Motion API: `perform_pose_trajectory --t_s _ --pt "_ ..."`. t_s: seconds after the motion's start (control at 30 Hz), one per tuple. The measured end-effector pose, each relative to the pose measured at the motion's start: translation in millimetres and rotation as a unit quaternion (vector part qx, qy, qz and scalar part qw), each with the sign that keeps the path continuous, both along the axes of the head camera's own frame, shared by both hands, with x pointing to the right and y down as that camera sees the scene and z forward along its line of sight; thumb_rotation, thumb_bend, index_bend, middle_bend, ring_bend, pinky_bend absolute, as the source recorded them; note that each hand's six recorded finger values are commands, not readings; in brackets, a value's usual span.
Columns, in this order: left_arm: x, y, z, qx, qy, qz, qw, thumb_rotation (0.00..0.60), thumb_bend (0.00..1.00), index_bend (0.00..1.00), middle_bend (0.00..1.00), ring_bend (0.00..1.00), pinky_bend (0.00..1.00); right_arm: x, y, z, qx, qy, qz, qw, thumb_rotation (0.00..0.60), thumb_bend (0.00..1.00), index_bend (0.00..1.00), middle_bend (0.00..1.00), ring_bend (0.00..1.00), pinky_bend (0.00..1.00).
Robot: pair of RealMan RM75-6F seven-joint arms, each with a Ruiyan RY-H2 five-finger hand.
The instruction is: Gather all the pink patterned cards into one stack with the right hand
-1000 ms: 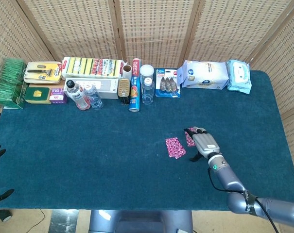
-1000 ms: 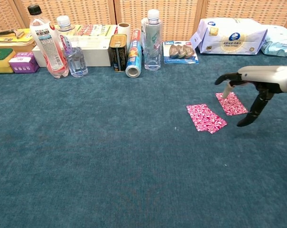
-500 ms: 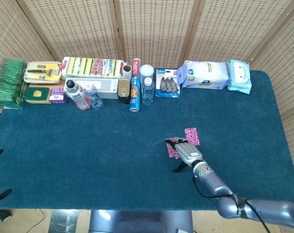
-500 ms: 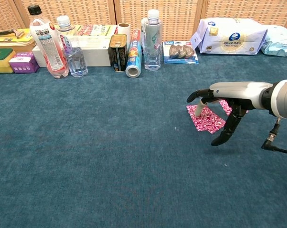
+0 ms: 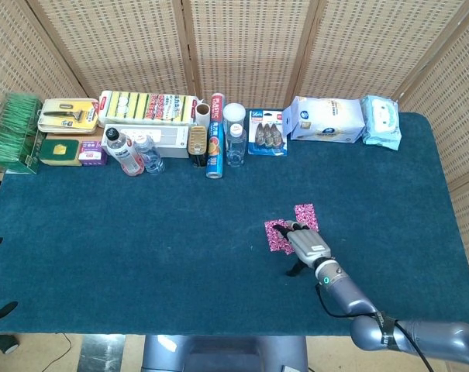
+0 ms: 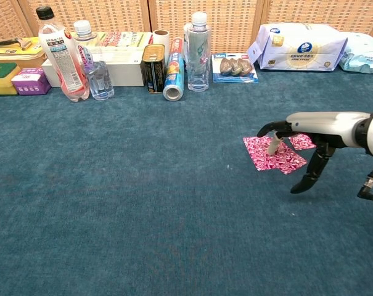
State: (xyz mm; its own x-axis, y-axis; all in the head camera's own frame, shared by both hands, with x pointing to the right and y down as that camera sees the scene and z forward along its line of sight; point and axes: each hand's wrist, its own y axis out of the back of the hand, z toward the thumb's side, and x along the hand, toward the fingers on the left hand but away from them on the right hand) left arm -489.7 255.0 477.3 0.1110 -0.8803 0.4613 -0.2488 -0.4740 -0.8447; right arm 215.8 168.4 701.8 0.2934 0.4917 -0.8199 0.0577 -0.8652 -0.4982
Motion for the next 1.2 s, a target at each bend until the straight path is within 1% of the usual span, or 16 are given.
perform_pose_trajectory --t_s 0.17,0.47,0.6,0.87,1.2 --pt "1 0 0 0.0 0.0 0.0 1.0 0.6 0.08 0.0 0.0 0.0 0.0 11 4 -1 -0.001 0.012 -0.002 0.9999 0.6 0.0 0.08 0.24 0.07 0.0" --pt "2 0 1 -0.002 -0.001 0.003 1.0 0.6 0.08 0.0 0.0 0.0 0.0 28 15 -9 0.008 0.034 -0.027 0.999 0.6 0.0 0.08 0.24 0.07 0.0" --pt "2 1 1 -0.001 -0.001 0.003 1.0 0.6 0.08 0.0 0.0 0.0 0.0 35 19 -10 0.003 0.042 -0.027 0.9987 0.6 0.0 0.08 0.25 0.07 0.0" --pt "4 1 1 -0.002 -0.001 0.004 1.0 0.6 0.08 0.0 0.0 0.0 0.0 38 28 -20 0.002 0.044 -0.036 0.9984 0.6 0.0 0.08 0.25 0.07 0.0" --pt "5 2 1 -0.001 -0.002 0.004 1.0 0.6 0.08 0.0 0.0 0.0 0.0 34 42 -33 0.0 0.047 -0.062 0.997 0.6 0.0 0.08 0.23 0.07 0.0"
